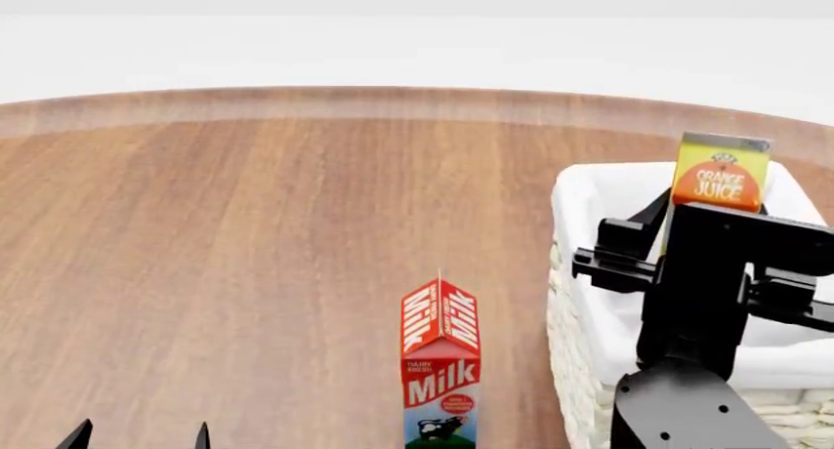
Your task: Pick up the orange juice, and put it in the basket.
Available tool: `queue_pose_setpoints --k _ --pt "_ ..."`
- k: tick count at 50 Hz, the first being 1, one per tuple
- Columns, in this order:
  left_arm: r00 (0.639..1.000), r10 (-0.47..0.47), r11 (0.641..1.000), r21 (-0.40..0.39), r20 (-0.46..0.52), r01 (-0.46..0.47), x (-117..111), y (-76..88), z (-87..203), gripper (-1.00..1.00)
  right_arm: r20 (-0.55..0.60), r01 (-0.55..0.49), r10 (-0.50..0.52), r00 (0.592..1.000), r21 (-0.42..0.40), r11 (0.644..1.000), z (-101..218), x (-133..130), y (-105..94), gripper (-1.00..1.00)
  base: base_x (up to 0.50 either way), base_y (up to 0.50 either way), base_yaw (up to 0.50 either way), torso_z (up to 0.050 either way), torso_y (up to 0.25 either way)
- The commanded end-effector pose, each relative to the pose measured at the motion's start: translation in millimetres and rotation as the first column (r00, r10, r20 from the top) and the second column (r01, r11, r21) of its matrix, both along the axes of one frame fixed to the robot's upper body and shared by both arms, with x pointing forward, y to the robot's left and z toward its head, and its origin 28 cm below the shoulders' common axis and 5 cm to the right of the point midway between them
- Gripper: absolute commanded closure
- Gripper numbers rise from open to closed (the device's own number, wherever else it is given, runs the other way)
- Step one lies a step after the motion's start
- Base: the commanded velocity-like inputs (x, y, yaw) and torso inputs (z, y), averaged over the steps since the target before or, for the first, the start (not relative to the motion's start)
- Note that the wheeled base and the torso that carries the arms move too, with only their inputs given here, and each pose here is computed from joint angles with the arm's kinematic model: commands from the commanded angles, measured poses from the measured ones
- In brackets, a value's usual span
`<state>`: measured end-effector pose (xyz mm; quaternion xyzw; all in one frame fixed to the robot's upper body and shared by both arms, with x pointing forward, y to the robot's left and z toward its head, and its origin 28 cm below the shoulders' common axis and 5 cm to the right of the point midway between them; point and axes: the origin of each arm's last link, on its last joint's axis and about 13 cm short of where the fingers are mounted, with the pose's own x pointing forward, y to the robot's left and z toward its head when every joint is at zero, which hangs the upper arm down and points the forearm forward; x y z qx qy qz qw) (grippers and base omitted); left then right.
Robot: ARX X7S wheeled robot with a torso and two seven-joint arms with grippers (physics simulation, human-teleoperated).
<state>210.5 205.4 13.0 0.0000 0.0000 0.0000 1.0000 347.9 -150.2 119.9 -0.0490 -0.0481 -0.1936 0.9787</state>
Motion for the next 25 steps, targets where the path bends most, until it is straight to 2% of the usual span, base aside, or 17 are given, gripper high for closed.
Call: queue_pose_setpoints --k 1,25 --pt "1.000 0.000 1.000 0.000 0.000 0.000 0.0 0.0 0.0 -1.00 0.010 0.007 -0.007 1.000 -0.042 0.999 -1.7 7.4 -0.8 1.00 0.00 0.00 0.00 0.000 0.000" --pt "1.000 0.000 1.000 0.000 0.000 0.000 0.0 0.0 0.0 -1.00 -0.005 0.029 -0.029 1.000 -0.055 0.998 -11.3 15.1 -0.8 1.00 0.00 0.00 0.00 0.000 0.001"
